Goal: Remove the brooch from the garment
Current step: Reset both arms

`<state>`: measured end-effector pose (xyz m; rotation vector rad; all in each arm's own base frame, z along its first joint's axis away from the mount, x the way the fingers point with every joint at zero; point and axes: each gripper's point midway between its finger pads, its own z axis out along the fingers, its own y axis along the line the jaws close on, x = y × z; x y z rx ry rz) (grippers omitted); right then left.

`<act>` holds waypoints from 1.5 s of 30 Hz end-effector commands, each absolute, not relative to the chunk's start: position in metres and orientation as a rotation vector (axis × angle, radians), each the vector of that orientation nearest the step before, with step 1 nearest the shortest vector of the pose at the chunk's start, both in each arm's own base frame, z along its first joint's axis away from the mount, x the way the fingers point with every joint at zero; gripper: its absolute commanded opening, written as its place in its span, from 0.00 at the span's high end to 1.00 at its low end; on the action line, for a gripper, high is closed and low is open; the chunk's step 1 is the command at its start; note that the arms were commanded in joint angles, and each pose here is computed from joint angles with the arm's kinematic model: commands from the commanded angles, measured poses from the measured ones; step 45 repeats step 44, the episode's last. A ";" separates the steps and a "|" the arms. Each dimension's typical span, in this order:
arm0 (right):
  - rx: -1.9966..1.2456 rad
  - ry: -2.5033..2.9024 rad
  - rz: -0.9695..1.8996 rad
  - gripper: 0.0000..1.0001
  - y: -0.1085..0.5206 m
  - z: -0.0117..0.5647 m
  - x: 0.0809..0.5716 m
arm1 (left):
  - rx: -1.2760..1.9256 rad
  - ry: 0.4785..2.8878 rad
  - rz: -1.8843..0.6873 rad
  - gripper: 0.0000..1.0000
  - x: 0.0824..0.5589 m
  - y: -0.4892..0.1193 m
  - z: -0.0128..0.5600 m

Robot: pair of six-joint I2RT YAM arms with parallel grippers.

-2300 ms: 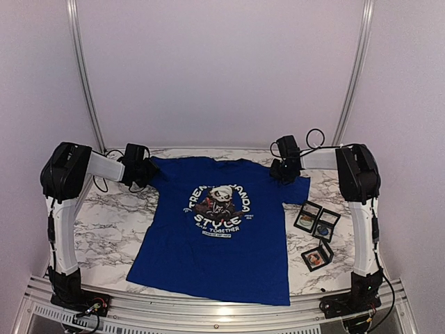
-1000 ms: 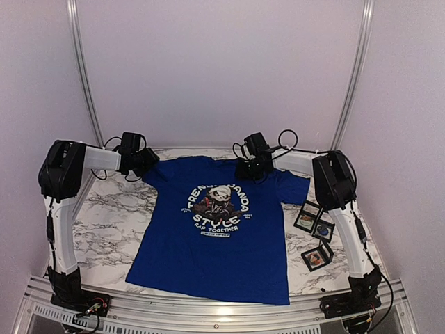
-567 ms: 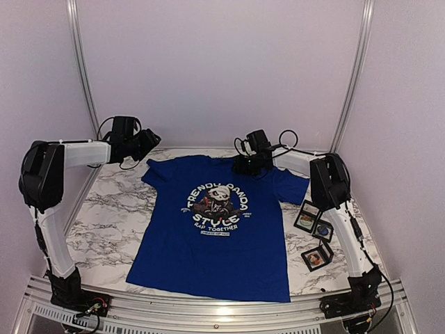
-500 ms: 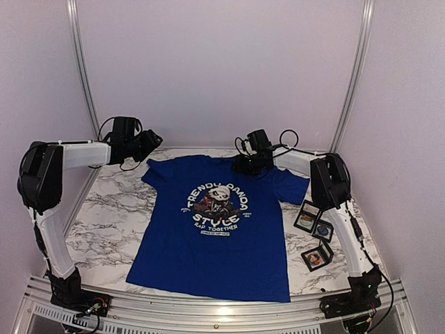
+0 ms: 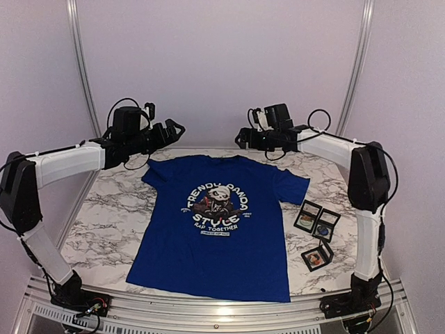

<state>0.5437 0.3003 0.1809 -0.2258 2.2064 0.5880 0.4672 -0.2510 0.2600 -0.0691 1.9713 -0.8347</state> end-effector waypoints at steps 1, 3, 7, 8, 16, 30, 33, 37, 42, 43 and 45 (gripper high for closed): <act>-0.239 1.993 0.577 0.04 0.298 0.257 0.520 | 0.029 1.909 -0.778 0.01 0.453 -0.254 0.283; -0.225 1.945 0.576 0.02 0.289 0.275 0.504 | 0.072 1.882 -0.761 0.01 0.445 -0.259 0.294; -0.178 1.866 0.562 0.02 0.261 0.303 0.471 | 0.122 1.851 -0.752 0.01 0.430 -0.260 0.308; -0.156 1.842 0.546 0.01 0.254 0.308 0.466 | 0.126 1.846 -0.750 0.01 0.427 -0.258 0.309; -0.097 1.741 0.528 0.02 0.221 0.335 0.428 | 0.122 1.791 -0.696 0.01 0.402 -0.234 0.326; -0.078 1.730 0.539 0.01 0.217 0.345 0.424 | 0.087 1.747 -0.651 0.01 0.386 -0.214 0.340; -0.075 1.725 0.544 0.02 0.217 0.346 0.423 | 0.085 1.749 -0.647 0.01 0.385 -0.213 0.340; -0.075 1.724 0.552 0.02 0.219 0.346 0.423 | 0.086 1.758 -0.633 0.01 0.385 -0.211 0.339; -0.074 1.724 0.551 0.02 0.219 0.345 0.424 | 0.089 1.759 -0.632 0.01 0.384 -0.211 0.339; -0.074 1.726 0.552 0.02 0.219 0.344 0.425 | 0.090 1.759 -0.632 0.01 0.384 -0.211 0.339; -0.073 1.724 0.552 0.01 0.219 0.345 0.425 | 0.089 1.758 -0.632 0.01 0.384 -0.211 0.339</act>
